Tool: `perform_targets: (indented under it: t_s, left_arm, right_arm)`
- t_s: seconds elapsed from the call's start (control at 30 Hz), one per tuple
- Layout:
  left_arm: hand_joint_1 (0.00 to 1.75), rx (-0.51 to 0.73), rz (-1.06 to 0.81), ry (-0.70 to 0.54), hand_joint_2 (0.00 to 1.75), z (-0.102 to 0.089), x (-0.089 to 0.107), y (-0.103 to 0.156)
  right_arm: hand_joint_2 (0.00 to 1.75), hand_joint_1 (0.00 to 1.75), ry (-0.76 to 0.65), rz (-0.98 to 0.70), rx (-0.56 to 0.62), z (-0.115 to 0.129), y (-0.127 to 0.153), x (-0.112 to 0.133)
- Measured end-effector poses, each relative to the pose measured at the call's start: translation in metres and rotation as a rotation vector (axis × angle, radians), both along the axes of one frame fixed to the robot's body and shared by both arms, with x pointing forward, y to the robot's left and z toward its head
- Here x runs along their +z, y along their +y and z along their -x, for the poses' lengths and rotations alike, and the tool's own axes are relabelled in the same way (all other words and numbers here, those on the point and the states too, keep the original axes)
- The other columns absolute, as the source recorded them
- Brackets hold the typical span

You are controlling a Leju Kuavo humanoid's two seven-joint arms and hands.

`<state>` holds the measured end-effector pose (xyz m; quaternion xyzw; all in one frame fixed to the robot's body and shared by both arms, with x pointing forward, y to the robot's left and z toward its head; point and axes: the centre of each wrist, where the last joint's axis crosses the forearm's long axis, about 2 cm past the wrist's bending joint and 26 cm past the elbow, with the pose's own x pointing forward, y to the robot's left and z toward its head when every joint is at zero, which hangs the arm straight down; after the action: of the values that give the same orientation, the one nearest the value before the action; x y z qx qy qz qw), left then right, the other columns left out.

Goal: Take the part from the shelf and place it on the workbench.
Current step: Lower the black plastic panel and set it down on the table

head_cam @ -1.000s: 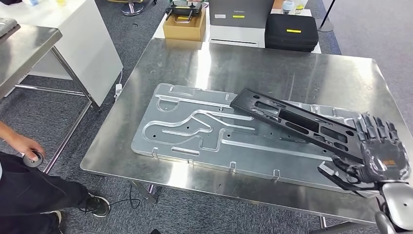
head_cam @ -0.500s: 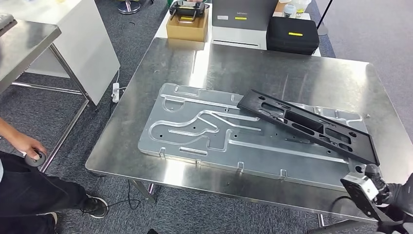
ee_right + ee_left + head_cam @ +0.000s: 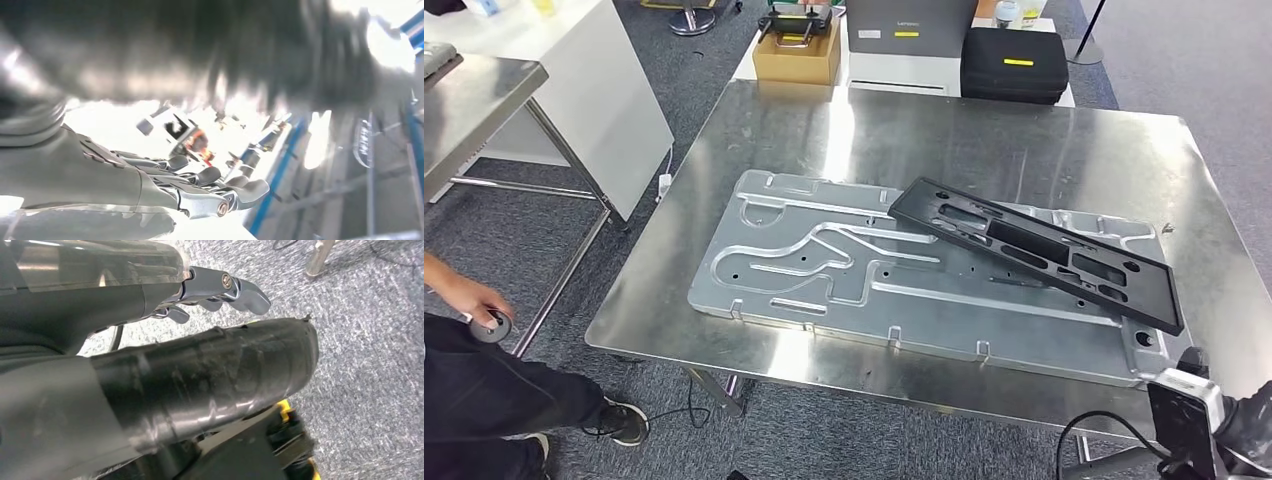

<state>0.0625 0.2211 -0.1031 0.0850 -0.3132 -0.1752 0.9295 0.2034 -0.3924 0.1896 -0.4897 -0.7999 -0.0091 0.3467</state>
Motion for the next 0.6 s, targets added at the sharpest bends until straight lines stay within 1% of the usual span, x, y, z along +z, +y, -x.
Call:
perform_targets:
  t_s: [0.33,0.6]
  left_arm:
    - [0.0,0.013,-0.002,-0.002,0.0,0.001,0.0,0.001]
    - [0.0,0.016,-0.002,0.0,0.0,0.004,-0.001,0.002]
  right_arm:
    - [1.75,0.0,0.022,-0.065,0.016,0.015,0.001,-0.015]
    - [1.75,0.0,0.045,-0.106,0.0,0.028,0.002,-0.026]
